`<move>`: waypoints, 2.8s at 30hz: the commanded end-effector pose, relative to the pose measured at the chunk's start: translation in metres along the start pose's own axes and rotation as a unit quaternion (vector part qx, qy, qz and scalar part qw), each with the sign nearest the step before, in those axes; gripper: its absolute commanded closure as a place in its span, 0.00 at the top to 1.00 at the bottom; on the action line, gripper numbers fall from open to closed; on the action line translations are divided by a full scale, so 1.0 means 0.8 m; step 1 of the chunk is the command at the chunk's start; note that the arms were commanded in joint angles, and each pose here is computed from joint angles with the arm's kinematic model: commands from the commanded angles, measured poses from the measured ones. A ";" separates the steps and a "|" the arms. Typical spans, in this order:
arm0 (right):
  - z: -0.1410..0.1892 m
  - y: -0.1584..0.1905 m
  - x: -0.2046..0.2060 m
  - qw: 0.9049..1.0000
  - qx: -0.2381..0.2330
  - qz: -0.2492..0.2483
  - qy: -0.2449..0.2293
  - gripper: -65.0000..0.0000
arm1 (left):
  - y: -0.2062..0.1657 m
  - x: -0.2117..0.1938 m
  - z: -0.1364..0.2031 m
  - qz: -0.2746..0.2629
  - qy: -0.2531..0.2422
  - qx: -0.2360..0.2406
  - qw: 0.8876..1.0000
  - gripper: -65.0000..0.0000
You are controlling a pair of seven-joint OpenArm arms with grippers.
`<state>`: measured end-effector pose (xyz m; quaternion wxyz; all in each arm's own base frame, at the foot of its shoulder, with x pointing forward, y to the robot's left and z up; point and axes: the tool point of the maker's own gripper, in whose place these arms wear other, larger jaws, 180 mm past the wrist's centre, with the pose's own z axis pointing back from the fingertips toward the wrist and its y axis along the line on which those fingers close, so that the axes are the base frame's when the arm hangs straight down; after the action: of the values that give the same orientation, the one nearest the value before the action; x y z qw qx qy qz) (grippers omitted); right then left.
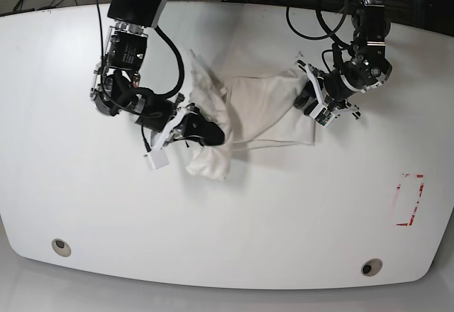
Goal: Layout the t-shirt on the table in an organized manner, then fold the t-shirt properly
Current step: 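Lift the collar end with the right gripper and fold it over the shirt, then release the collar with the right gripper and pull it back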
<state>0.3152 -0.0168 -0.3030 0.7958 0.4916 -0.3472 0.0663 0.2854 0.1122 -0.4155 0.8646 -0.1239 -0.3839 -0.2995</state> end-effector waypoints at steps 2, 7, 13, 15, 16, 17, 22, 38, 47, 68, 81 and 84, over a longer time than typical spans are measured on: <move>-0.022 0.022 0.010 1.000 0.025 0.012 -0.005 0.00 | 0.007 -0.009 0.002 -0.012 0.024 0.009 1.000 0.23; -0.042 0.039 0.006 0.999 0.041 0.023 0.011 0.00 | 0.007 -0.008 0.002 -0.011 0.023 0.009 1.000 0.23; -0.057 0.055 0.006 0.998 0.053 0.042 0.020 0.00 | 0.006 -0.008 0.002 -0.011 0.022 0.009 1.000 0.23; -0.062 0.059 0.002 0.997 0.057 0.046 0.026 0.00 | 0.006 -0.008 0.002 -0.011 0.022 0.009 1.000 0.23; -0.063 0.061 0.001 0.997 0.058 0.048 0.029 0.00 | 0.006 -0.008 0.002 -0.011 0.022 0.009 1.000 0.23; -0.065 0.063 -0.001 0.996 0.059 0.052 0.033 0.00 | 0.006 -0.008 0.002 -0.011 0.022 0.009 1.000 0.23; -0.071 0.064 -0.004 0.996 0.054 0.061 0.040 0.00 | 0.007 -0.007 0.002 -0.011 0.022 0.009 1.000 0.23; -0.093 0.076 -0.027 0.989 0.044 0.106 0.093 0.02 | 0.006 -0.012 0.003 -0.012 0.035 0.010 0.999 0.23; -0.115 0.083 -0.022 0.991 0.043 0.068 0.104 0.29 | 0.006 -0.012 0.002 -0.012 0.036 0.009 0.999 0.23; -0.120 0.095 0.040 0.985 0.030 0.140 0.098 0.65 | 0.042 0.034 0.042 -0.082 0.014 0.057 0.995 0.23; -0.055 0.018 0.059 0.973 -0.060 0.196 0.104 0.65 | 0.120 0.075 0.103 -0.107 -0.013 0.155 0.982 0.23; -0.047 0.011 0.045 0.965 -0.074 0.223 0.114 0.59 | 0.143 0.085 0.122 -0.098 -0.028 0.187 0.977 0.23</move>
<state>0.3546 0.0074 -0.3002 0.8451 0.3354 -0.3322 0.2508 0.3218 0.2056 -0.3248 0.8440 0.0515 -0.4311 -0.3148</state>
